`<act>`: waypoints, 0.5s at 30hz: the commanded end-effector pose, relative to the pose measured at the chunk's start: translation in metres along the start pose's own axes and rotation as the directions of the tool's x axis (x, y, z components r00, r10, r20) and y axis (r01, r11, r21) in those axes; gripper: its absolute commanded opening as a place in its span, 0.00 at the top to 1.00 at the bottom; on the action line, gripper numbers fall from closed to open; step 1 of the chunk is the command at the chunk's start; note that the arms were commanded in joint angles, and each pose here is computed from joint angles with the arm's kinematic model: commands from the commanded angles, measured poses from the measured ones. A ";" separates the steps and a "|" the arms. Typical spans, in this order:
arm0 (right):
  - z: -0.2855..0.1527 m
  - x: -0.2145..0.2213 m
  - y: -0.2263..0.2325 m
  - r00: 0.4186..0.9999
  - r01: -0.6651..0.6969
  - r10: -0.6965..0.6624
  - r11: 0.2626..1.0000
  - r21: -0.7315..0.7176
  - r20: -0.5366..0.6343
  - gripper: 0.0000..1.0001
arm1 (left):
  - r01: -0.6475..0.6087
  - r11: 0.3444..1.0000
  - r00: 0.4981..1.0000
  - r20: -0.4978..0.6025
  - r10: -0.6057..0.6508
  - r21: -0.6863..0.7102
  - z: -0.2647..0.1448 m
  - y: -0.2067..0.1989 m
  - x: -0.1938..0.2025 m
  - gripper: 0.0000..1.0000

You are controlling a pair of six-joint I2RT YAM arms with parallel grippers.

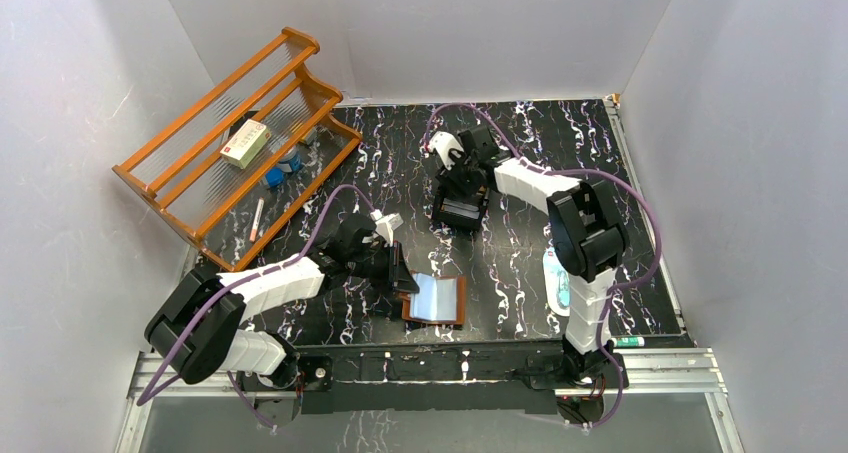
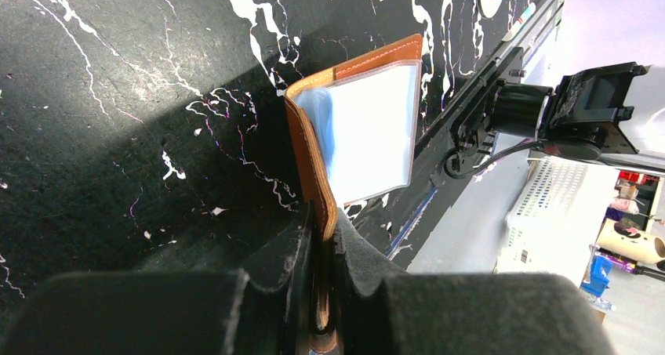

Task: Put the credit cards into the card holder
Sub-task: Pick up the credit card from the storage box.

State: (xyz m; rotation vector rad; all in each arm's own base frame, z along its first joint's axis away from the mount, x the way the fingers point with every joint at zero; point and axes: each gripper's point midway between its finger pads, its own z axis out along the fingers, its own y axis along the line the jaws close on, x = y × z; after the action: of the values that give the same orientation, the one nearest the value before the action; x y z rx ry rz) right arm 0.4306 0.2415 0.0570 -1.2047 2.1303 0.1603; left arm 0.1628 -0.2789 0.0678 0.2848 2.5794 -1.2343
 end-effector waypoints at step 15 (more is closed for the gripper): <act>-0.013 -0.001 0.011 0.994 -0.107 0.107 0.978 -0.178 -0.006 0.86 | -0.019 0.999 1.000 0.011 0.019 0.035 -0.008 -0.012 -0.004 0.92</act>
State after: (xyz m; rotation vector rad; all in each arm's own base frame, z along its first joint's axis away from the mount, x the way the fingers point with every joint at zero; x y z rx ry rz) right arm 0.4302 0.2413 0.0602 -1.1975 2.1613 0.3315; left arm 0.1624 -0.2786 0.0678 0.2848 2.5809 -1.2335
